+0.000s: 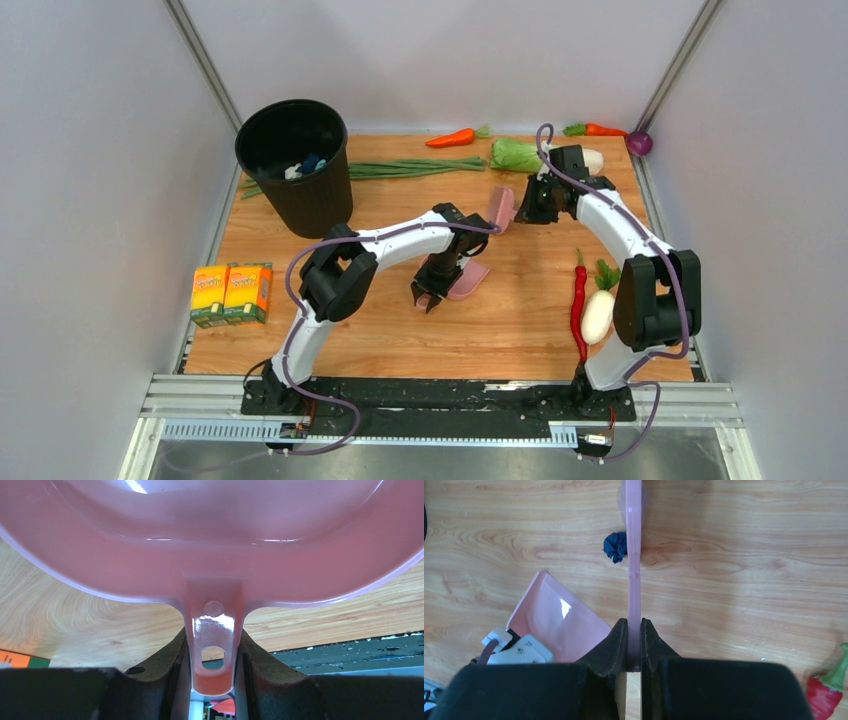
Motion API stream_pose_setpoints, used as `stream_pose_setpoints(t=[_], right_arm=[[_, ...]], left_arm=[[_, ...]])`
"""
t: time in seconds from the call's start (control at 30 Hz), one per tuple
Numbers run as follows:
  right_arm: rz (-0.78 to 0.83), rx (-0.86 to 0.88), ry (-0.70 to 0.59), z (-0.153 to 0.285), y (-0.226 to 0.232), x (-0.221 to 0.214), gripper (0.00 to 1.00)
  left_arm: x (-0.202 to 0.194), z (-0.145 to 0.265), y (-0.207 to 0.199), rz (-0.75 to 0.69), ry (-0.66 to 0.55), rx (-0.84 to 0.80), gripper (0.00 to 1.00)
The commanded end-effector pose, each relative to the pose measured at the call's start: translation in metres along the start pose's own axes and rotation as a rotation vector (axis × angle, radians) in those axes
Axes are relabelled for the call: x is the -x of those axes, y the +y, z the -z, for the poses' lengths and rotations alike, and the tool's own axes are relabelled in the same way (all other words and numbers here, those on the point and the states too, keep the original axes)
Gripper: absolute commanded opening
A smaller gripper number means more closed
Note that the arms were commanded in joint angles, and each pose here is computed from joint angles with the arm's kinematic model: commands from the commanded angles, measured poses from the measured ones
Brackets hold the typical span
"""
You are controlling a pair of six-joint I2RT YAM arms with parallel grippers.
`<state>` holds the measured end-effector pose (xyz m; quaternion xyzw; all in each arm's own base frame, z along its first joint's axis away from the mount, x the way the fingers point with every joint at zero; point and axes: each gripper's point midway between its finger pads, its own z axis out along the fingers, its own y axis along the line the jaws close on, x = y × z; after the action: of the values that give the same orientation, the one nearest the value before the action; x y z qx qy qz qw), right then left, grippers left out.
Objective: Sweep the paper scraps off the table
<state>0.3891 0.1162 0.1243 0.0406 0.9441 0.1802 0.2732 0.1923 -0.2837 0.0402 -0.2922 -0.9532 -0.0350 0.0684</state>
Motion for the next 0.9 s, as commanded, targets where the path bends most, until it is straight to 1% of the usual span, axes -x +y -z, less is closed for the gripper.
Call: stream_pose_setpoints(t=[0.0, 0.13, 0.17, 0.33, 0.53, 0.77, 0.87], right_arm=[[0.057, 0.081, 0.076, -0.001, 0.018, -0.032, 0.0], [0.125, 0.116, 0.105, -0.002, 0.036, -0.051, 0.0], [0.146, 0.119, 0.11, -0.002, 0.041, -0.056, 0.0], [0.238, 0.147, 0.13, -0.002, 0.062, -0.074, 0.0], [0.255, 0.176, 0.13, 0.006, 0.065, -0.084, 0.0], [0.228, 0.168, 0.11, 0.037, 0.066, -0.088, 0.0], [0.21, 0.161, 0.074, 0.053, 0.069, -0.08, 0.0]], left_arm=[[0.003, -0.001, 0.001, -0.034, -0.007, 0.017, 0.0], [0.002, -0.003, 0.002, -0.035, -0.008, 0.02, 0.0], [0.003, -0.005, 0.007, -0.035, -0.018, 0.05, 0.0], [-0.002, -0.012, 0.017, -0.046, -0.002, 0.097, 0.0], [-0.008, -0.013, 0.024, -0.048, -0.005, 0.121, 0.0], [-0.017, -0.014, 0.033, -0.046, 0.001, 0.143, 0.0], [-0.025, -0.013, 0.039, -0.025, 0.007, 0.139, 0.0]])
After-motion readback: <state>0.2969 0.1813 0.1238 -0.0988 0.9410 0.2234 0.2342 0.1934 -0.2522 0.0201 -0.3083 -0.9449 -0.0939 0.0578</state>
